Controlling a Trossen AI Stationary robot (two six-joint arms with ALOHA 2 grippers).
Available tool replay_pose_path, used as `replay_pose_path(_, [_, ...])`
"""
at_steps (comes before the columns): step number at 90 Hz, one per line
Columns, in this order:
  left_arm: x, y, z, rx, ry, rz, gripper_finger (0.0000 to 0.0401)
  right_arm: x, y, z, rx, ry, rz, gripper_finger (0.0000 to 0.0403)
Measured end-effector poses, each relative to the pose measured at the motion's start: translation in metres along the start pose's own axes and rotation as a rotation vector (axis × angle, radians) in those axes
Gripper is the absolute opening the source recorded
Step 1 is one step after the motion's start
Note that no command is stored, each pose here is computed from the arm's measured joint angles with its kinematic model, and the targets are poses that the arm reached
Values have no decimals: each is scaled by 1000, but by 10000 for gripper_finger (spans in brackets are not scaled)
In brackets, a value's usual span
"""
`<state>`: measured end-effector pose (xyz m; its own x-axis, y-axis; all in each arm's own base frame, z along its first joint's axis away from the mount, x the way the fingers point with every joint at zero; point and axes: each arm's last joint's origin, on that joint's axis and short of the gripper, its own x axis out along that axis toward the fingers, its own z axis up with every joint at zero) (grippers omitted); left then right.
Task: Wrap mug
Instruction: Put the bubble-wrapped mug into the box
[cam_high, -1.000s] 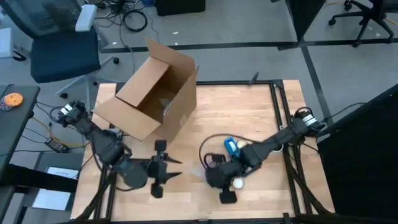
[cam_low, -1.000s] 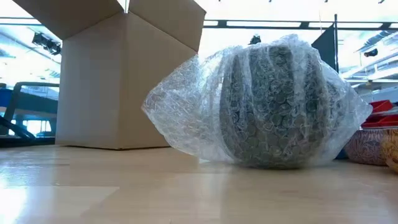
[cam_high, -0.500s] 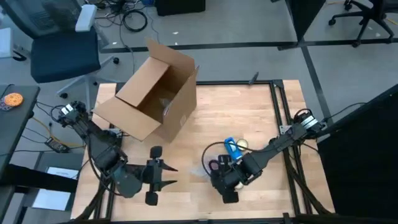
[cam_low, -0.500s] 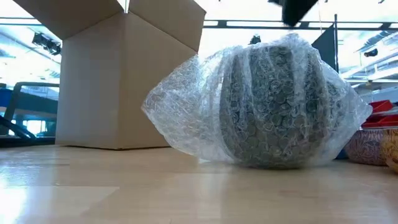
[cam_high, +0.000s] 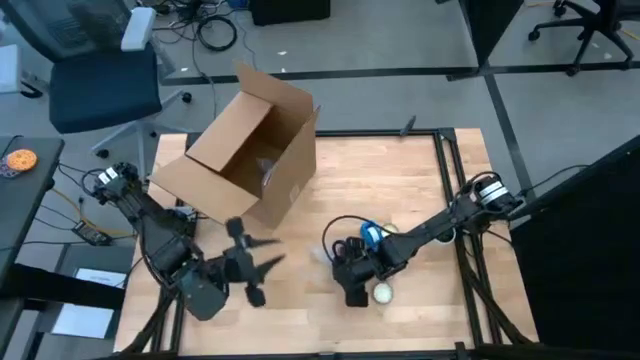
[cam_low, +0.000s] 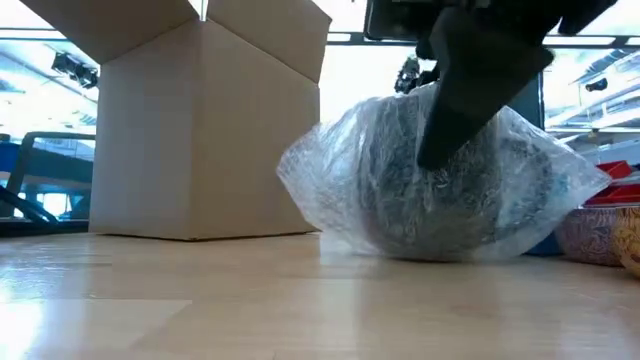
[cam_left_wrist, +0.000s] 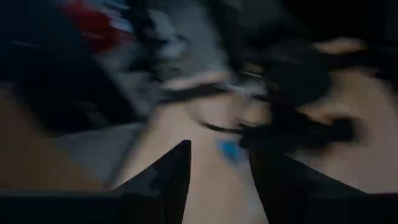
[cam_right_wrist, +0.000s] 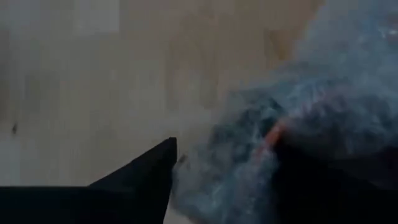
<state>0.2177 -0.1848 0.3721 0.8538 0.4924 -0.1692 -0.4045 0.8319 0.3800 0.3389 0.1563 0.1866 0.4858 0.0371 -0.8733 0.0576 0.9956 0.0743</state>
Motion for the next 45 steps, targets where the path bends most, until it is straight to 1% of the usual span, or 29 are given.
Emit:
replay_pose_path(9, [-1, 3, 1, -2, -26, 114, 147, 0, 1, -1, 28, -1, -6, 149])
replay_pose_path(20, [-3, 8, 5, 6, -52, 240, 147, 0, 3, -2, 43, -1, -3, 87])
replay_pose_path(24, [-6, 9, 9, 34, -53, 242, 147, -1, 4, -3, 42, 1, 1, 62])
replay_pose_path(32, [-11, 13, 18, 88, -51, 207, 147, -2, 7, -4, 32, 3, 8, 19])
replay_pose_path(45, [-22, 30, 43, 74, -65, 187, 148, -4, 15, -7, 49, -22, 8, 14])
